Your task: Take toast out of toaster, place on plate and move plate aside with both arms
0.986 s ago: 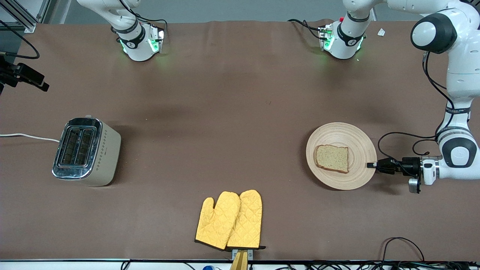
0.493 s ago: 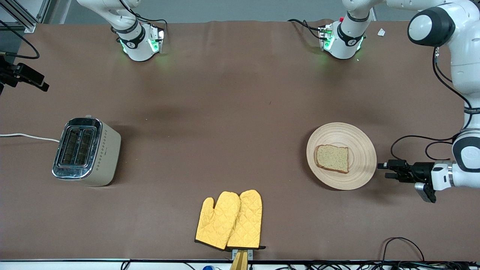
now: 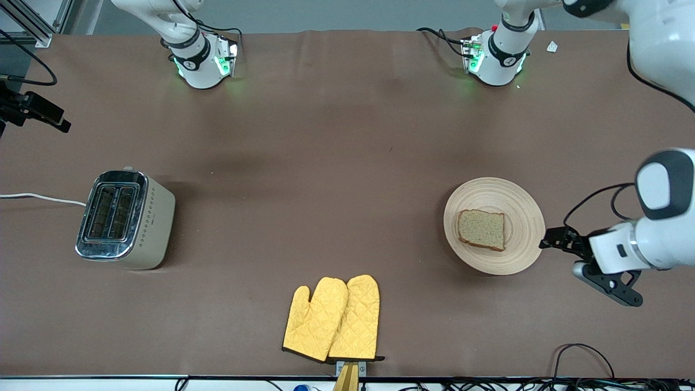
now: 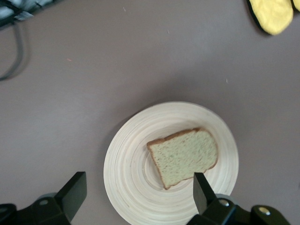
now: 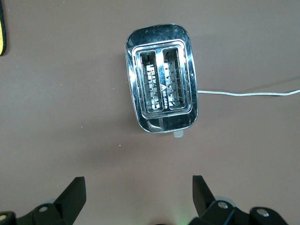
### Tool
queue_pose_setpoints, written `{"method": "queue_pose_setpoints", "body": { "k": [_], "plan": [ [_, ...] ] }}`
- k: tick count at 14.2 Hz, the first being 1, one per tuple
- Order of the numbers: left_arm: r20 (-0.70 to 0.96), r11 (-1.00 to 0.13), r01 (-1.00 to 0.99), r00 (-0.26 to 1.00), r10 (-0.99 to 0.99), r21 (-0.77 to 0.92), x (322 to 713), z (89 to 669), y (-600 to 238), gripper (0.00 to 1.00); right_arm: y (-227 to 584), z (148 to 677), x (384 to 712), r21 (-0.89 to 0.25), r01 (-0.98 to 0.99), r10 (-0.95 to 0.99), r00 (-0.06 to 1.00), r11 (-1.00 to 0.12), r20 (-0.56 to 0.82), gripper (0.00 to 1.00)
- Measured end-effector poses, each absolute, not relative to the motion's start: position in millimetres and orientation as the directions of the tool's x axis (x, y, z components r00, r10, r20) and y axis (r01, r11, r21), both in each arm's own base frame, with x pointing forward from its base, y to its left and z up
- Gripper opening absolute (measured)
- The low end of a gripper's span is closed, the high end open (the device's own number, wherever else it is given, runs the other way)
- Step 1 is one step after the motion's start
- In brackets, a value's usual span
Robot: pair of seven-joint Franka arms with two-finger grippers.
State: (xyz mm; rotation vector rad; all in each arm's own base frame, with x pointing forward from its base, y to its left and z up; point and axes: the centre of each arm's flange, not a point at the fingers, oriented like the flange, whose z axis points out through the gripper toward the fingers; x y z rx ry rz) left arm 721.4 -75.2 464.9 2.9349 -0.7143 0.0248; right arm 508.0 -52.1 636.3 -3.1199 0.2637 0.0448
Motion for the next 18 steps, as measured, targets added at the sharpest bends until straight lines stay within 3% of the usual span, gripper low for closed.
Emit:
{"method": "queue_pose_setpoints", "body": {
  "k": [4,8,15,18],
  "plan": [
    [0.059,-0.972,-0.229,0.972,-0.226,0.054,685.7,552.2,-102.4,1.00,-52.1,636.1,508.0,-0.008,-0.168,-0.168,0.985,-0.986,-0.029,1.00],
    [0.062,-0.987,-0.156,0.986,-0.154,0.027,630.7,630.1,-86.2,1.00,-52.2,635.8,508.0,-0.008,-0.168,-0.168,0.985,-0.986,-0.030,1.00],
    [0.136,-0.989,-0.146,0.979,-0.149,-0.034,553.2,635.9,-84.5,1.00,-53.6,635.5,507.9,-0.008,-0.171,-0.170,0.985,-0.985,-0.030,1.00],
    [0.138,-0.989,-0.145,0.979,-0.149,-0.043,540.7,633.7,-84.4,1.00,-53.7,635.5,507.9,-0.008,-0.171,-0.171,0.985,-0.985,-0.030,1.00]
  ]
}}
